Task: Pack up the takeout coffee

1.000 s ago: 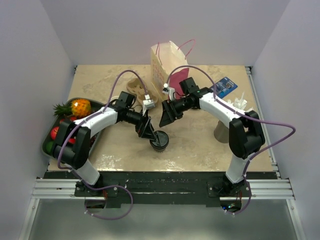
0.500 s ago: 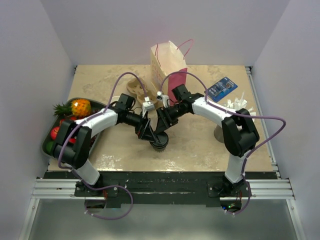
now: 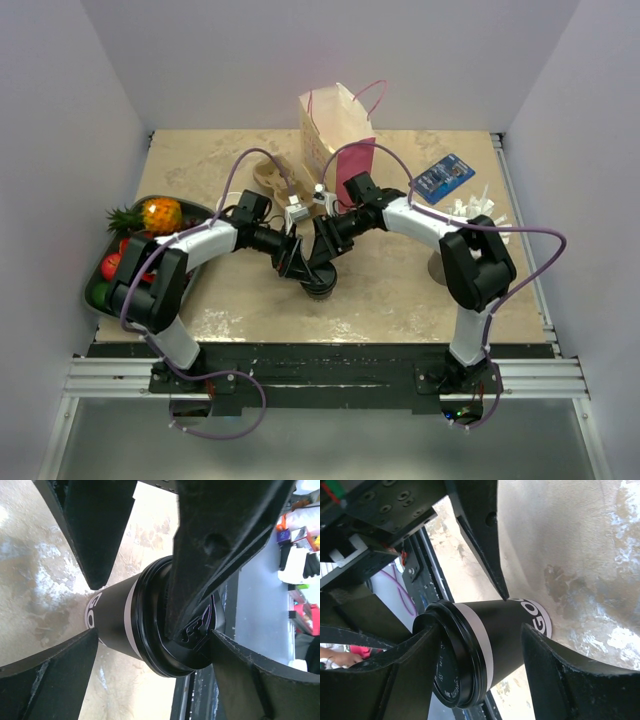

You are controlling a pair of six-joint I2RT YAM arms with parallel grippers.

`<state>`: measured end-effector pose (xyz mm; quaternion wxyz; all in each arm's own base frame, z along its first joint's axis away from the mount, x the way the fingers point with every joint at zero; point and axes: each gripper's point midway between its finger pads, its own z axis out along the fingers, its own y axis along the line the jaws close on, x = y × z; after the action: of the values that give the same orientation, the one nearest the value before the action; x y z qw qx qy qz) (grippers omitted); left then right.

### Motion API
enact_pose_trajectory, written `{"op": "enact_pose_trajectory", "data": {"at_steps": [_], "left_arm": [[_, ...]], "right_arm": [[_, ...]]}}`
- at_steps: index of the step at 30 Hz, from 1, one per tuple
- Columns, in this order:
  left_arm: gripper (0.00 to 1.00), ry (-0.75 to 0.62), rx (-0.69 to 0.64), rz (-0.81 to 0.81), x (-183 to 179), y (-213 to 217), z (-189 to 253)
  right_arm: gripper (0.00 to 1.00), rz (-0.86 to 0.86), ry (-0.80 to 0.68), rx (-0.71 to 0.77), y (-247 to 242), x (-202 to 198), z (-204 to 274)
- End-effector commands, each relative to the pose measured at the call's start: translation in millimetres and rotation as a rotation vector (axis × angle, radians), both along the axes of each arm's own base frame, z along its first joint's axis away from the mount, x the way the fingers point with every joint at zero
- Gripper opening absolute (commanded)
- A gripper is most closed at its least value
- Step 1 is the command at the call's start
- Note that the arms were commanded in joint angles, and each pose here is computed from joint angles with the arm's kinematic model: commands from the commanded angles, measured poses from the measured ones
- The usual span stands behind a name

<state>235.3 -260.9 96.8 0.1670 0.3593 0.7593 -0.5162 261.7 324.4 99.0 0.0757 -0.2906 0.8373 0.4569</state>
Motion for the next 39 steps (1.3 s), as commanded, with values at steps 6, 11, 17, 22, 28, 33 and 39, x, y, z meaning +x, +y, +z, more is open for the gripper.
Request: {"op": "enact_pose_trajectory", "data": {"at_steps": [6,11,17,22,28,33,39], "left_arm": [[0.94,-0.037,0.124,0.059,9.3,13.5,-43.5],[0.96,-0.121,-0.032,0.014,19.0,-3.8,4.0],[1.00,-0.213,-0.121,-0.031,33.1,-15.7,49.2],[1.00,-0.256,-0.135,-0.037,36.8,-13.9,66.4],[1.00,-0.203,-0.049,0.020,33.7,6.2,47.1],[1.00,-0.153,-0.023,0.031,25.7,9.4,33.1],[1.00,-0.114,-0.023,0.034,23.8,7.1,23.3]], "right_arm": [[0.66,-0.097,0.084,-0.217,-33.8,-1.9,-59.9],[0.69,-0.018,-0.006,-0.157,-33.9,5.2,-33.9],[0.80,0.059,-0.101,-0.035,-27.4,10.8,8.8],[0.84,0.070,-0.122,-0.014,-31.9,16.8,29.9],[0.87,0.063,-0.119,-0.014,-41.0,17.3,32.9],[0.87,0.078,-0.126,-0.005,-46.3,12.6,41.1],[0.86,0.098,-0.091,-0.019,-49.9,3.9,33.6]]}}
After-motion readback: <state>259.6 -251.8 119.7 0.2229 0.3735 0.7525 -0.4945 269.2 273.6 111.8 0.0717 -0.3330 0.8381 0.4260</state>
